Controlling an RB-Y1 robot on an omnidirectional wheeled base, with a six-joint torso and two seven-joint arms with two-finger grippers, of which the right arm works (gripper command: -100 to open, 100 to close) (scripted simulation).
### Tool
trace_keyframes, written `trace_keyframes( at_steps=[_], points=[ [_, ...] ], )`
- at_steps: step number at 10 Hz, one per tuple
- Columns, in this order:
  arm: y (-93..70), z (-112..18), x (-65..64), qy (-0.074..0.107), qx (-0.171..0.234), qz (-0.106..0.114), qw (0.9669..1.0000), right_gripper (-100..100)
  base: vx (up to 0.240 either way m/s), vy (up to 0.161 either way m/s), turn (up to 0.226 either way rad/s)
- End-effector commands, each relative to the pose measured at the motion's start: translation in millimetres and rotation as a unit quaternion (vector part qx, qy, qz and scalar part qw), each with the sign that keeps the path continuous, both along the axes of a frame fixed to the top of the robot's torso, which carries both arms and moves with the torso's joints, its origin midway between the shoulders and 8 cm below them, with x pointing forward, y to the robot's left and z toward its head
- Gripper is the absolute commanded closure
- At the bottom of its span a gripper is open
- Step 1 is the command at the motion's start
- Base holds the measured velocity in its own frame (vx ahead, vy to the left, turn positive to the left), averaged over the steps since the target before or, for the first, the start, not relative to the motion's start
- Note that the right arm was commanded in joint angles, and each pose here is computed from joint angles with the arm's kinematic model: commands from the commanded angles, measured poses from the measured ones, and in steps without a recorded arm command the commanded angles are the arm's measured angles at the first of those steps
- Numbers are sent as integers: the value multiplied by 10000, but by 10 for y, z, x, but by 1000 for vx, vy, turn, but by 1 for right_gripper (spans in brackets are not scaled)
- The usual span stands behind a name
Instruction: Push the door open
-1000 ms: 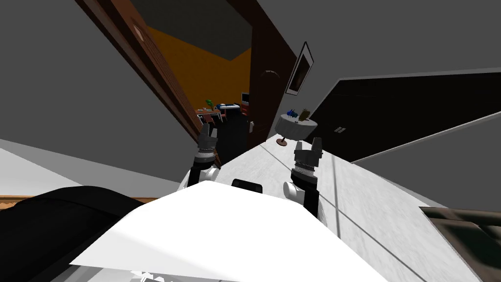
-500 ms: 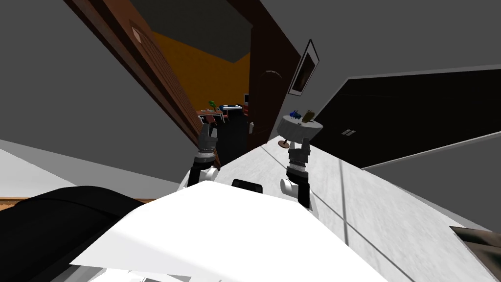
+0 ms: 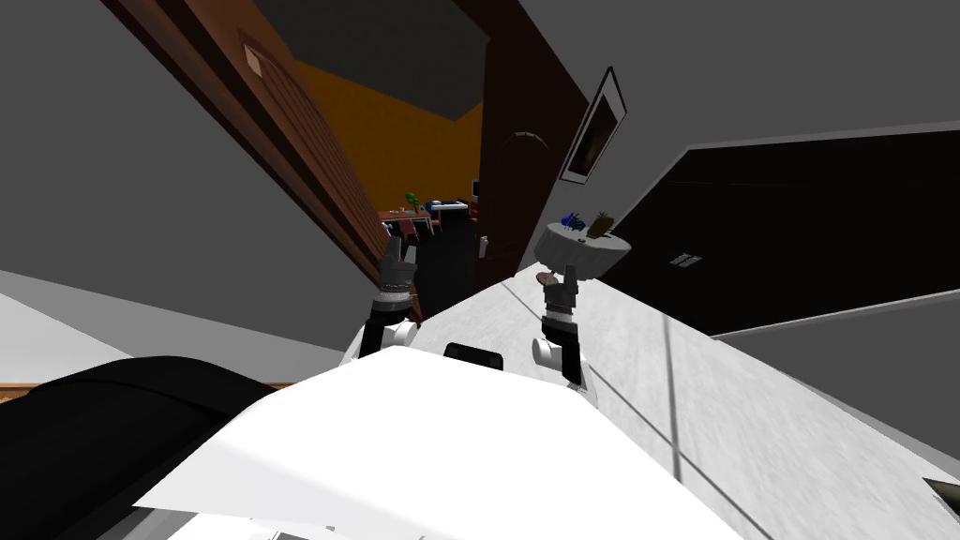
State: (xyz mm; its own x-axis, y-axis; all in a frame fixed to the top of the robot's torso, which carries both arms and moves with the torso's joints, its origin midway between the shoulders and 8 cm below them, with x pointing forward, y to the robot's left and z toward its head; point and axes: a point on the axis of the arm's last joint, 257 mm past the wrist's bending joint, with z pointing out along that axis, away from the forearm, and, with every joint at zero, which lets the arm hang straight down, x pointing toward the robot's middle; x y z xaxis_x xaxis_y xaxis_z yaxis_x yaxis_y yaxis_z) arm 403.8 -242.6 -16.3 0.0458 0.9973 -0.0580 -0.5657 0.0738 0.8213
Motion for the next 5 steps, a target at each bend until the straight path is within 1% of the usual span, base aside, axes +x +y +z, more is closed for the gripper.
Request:
trace_keyframes(
  at_steps=[1,3,5],
  points=[
    [43,-121,94,110,16,79,9999,-100,103,-38,91],
    [105,-250,201,235,26,174,9996,-100,85,-47,82],
    [173,-389,314,371,40,275,9989,-100,92,-65,104]
  ],
)
